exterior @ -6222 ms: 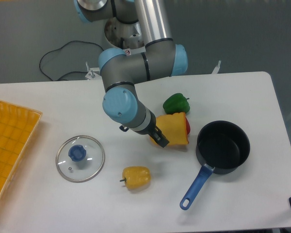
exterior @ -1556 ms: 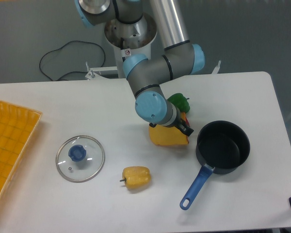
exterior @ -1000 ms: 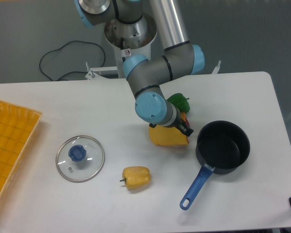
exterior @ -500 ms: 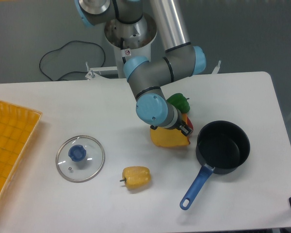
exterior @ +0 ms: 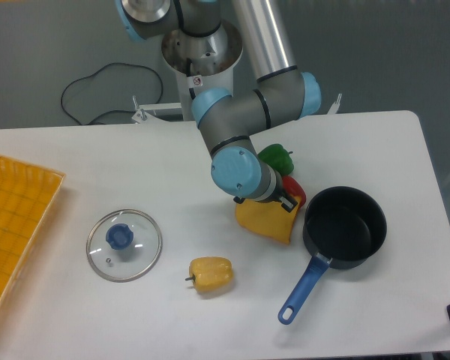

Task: Pick up the bread slice

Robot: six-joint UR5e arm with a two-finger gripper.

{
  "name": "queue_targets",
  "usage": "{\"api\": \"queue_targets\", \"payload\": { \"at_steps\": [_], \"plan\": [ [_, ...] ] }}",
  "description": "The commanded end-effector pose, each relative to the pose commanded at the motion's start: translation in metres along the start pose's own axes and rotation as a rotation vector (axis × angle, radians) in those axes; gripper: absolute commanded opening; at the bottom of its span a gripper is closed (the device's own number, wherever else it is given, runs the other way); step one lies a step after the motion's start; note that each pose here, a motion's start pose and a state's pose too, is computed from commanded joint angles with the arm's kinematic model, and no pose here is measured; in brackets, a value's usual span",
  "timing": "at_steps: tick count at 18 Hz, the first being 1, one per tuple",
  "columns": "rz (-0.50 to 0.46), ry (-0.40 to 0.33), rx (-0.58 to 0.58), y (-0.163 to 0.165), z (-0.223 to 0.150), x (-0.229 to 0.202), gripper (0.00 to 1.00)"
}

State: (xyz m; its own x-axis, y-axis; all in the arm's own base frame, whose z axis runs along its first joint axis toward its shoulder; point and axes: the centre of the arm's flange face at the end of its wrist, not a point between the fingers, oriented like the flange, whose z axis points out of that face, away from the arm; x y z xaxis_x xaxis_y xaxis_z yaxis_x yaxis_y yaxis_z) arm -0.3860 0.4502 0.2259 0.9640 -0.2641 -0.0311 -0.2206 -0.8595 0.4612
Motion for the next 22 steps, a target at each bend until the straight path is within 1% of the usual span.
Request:
{"api": "queue_targets", "payload": {
  "at_steps": [1, 4, 5, 6, 7, 9, 13, 18, 20, 22],
  "plan": [
    [-0.013, 0.001, 0.005, 0.0, -0.001, -0.001, 0.13],
    [-0.009, 0.003, 0.004, -0.003, -0.001, 0.001, 0.11],
    [-0.009, 0.004, 0.009, -0.003, -0.001, 0.001, 0.15],
    [-0.004, 0.005, 0.014, -0.003, -0.002, 0.002, 0.58],
    [0.002, 0.004, 0.012, -0.003, -0.001, 0.001, 0.95],
    [0.005, 0.001, 0.015, -0.006, -0.002, 0.002, 1.0],
    [0.011, -0.008, 0.018, -0.01, -0.003, 0.005, 1.0],
    [0.042, -0.025, 0.016, -0.033, -0.007, 0.022, 1.0],
    [0.05, -0.029, 0.017, -0.036, -0.008, 0.028, 1.0],
    [0.053, -0.023, 0.014, -0.037, 0.0, 0.035, 1.0]
  ]
}}
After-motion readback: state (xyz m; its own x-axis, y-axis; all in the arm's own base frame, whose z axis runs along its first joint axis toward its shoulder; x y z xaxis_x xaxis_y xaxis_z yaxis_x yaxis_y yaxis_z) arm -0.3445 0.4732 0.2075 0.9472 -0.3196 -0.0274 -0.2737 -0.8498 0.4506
